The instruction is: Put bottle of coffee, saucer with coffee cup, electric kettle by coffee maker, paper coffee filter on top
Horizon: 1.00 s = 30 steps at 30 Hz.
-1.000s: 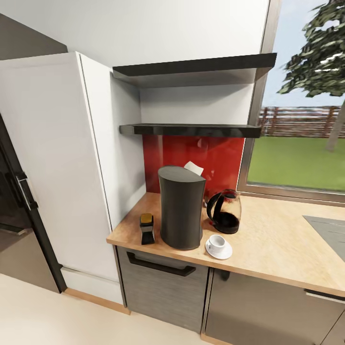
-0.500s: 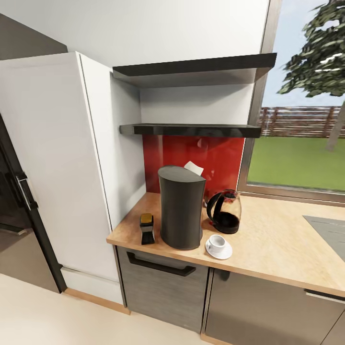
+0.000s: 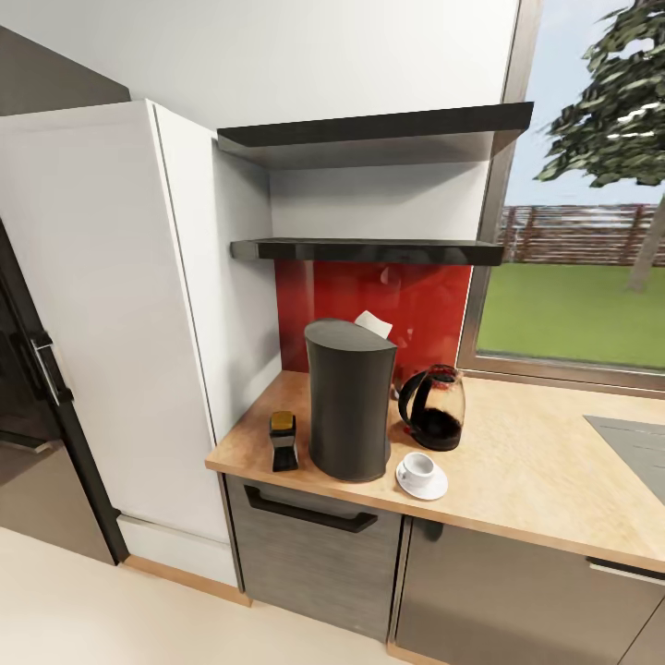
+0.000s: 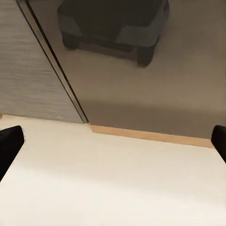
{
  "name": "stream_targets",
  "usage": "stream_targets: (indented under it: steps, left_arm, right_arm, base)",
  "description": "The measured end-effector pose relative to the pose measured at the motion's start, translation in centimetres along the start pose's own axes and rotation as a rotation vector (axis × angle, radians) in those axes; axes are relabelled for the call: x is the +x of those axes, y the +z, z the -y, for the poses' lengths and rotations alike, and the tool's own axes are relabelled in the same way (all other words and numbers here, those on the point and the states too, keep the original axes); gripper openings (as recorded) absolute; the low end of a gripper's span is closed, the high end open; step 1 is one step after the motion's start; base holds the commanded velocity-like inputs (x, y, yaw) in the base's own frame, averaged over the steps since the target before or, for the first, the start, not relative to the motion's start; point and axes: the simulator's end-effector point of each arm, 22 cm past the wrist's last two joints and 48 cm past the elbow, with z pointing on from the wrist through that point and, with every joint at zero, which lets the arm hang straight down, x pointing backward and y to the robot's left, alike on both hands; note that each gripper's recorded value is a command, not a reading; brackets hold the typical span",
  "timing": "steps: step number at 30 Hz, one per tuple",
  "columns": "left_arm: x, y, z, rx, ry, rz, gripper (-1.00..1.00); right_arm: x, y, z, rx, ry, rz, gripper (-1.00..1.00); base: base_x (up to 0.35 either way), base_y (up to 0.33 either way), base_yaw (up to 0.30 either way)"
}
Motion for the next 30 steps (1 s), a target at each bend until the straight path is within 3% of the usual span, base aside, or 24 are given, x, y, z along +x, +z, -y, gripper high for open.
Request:
stream_targets:
  steps: [6, 17, 26, 30]
  left_arm:
    - [0.5, 0.0, -0.3, -0.005, 0.002, -0.008, 1.0]
    - [0.7, -0.1, 0.0, 0.0, 0.003, -0.01, 1.0]
    - [0.7, -0.1, 0.0, 0.001, 0.002, -0.01, 1.0]
    - [0.7, -0.1, 0.0, 0.001, 0.002, -0.01, 1.0]
  right_arm:
    - [0.4, 0.6, -1.7, -0.032, 0.035, 0.004, 1.0]
    - [0.5, 0.7, -1.9, -0.036, 0.039, 0.004, 1.0]
    - [1.0, 1.9, -5.9, -0.112, 0.118, 0.017, 1.0]
    - [1.1, 2.1, -6.3, -0.115, 0.13, 0.018, 1.0]
  base:
    - [0.0, 0.0, 0.0]
    - [0.0, 0.0, 0.0]
    - [0.0, 0.0, 0.0]
    - [0.0, 0.0, 0.0]
